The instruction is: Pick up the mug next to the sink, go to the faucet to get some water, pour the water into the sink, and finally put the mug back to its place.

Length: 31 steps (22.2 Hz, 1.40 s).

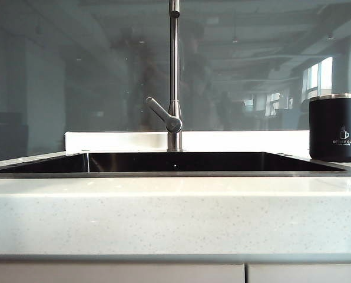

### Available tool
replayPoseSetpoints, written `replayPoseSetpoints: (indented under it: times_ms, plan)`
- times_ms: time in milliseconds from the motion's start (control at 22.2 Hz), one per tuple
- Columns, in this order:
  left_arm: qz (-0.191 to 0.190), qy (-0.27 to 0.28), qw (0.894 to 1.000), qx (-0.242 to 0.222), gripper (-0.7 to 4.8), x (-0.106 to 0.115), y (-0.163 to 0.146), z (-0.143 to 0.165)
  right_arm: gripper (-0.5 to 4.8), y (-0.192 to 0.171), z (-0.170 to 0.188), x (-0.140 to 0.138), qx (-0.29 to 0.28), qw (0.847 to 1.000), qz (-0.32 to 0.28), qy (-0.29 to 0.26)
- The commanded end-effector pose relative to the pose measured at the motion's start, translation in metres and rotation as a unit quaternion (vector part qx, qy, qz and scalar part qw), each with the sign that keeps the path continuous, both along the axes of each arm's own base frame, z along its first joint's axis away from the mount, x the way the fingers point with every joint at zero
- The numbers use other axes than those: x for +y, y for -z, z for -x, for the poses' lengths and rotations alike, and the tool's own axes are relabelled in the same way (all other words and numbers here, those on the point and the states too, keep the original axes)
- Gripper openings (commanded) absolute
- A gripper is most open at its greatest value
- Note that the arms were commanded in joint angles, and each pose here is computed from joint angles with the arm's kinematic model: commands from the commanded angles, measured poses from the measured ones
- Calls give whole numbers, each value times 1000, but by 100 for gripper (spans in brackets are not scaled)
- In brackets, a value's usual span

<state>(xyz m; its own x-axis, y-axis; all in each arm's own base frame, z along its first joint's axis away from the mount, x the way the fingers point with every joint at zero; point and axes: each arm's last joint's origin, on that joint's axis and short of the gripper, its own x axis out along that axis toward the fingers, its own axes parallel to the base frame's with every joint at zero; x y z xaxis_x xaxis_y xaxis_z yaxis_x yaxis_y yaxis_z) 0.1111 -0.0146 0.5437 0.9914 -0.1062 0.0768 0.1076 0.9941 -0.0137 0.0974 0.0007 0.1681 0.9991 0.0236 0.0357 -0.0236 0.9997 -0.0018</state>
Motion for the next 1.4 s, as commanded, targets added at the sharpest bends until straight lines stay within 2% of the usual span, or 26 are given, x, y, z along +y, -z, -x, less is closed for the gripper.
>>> replayPoseSetpoints:
  times_ms: [45,361,451,676,857,947,1127,1398]
  plan:
    - [-5,-34,999,25,-6,3,30,0,-8,-1,0,0,-8,1000,0,1]
    - [7,-80,997,8,-6,13,117,-14,-8,-1,0,0,-8,1000,0,1]
    - [19,-88,996,10,-6,16,150,-19,-8,-1,0,0,-8,1000,0,1]
    - [15,-113,992,47,-6,22,222,-18,-8,-1,0,0,-8,1000,0,2]
    - [2,-107,992,69,-6,23,266,-6,-8,-1,0,0,-8,1000,0,2]
    - [-26,-102,993,59,-6,22,287,3,-8,-1,0,0,-8,1000,0,2]
    - [-32,-108,994,-4,-6,23,324,14,-8,-1,0,0,-8,1000,0,2]
    - [-33,-85,996,-15,-6,22,367,14,-8,-1,0,0,-8,1000,0,2]
